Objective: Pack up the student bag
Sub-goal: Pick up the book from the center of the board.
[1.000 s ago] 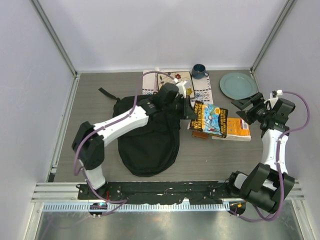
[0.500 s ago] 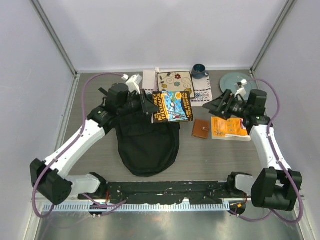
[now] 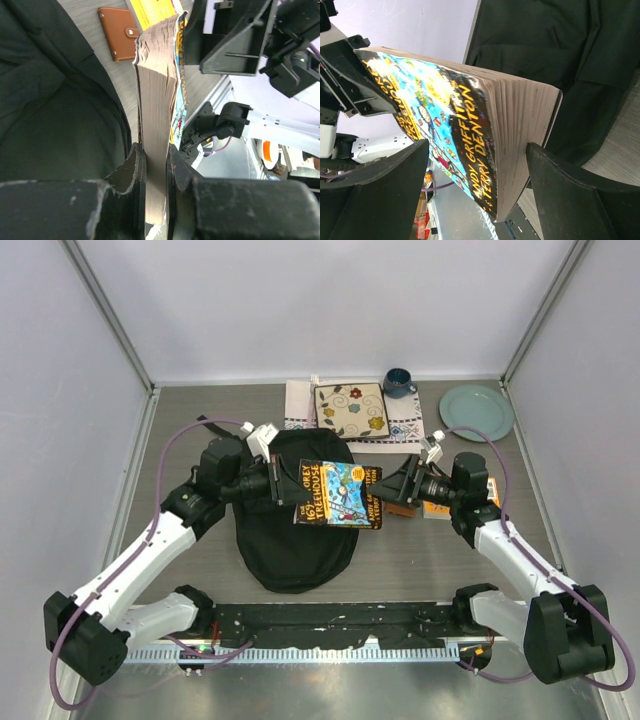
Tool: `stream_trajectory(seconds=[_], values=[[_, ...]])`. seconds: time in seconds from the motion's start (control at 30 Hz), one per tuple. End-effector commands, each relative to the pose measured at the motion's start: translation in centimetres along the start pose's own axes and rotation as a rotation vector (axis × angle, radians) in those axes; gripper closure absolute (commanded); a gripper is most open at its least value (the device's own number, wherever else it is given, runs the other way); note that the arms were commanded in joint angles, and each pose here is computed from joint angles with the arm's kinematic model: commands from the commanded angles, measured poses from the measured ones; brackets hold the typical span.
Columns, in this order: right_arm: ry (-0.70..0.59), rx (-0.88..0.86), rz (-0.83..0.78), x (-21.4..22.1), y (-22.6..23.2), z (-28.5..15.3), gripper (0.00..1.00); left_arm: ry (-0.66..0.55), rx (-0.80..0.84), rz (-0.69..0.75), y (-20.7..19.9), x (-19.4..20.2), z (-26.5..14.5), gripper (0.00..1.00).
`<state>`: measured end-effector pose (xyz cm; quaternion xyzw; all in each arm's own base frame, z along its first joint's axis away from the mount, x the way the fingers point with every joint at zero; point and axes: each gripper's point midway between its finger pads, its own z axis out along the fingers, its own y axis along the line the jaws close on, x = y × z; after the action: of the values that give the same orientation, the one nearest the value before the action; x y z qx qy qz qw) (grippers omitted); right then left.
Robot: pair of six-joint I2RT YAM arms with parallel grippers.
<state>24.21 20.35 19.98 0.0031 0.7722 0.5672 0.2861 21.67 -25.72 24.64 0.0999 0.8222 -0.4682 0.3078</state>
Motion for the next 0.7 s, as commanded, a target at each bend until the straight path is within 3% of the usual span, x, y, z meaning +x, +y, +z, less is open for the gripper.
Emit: stream_trajectory(seconds=[0.0,0.27,0.57,0.67], values=[[-0.026,-0.052,-0.032,0.3,1.2,0.5,0.16,-0.105,0.201,0.065,-4.4,-2.4,-1.1,1.0],[-0.032,-0.048,-0.041,1.1,0.8,0.6,0.16,-0.109,0.25,0.075,-5.2,-2.2,-1.5,1.0],[-0.072,0.105,-0.106,0.5,-1.6,0.2,0.14,-0.113,0.212,0.085,-4.7,-1.8,-2.7,1.0],[-0.075,0.047,-0.089,0.8,-0.7,0.2,0.12,-0.11,0.22,0.082,-4.7,-1.7,-2.6,1.0]])
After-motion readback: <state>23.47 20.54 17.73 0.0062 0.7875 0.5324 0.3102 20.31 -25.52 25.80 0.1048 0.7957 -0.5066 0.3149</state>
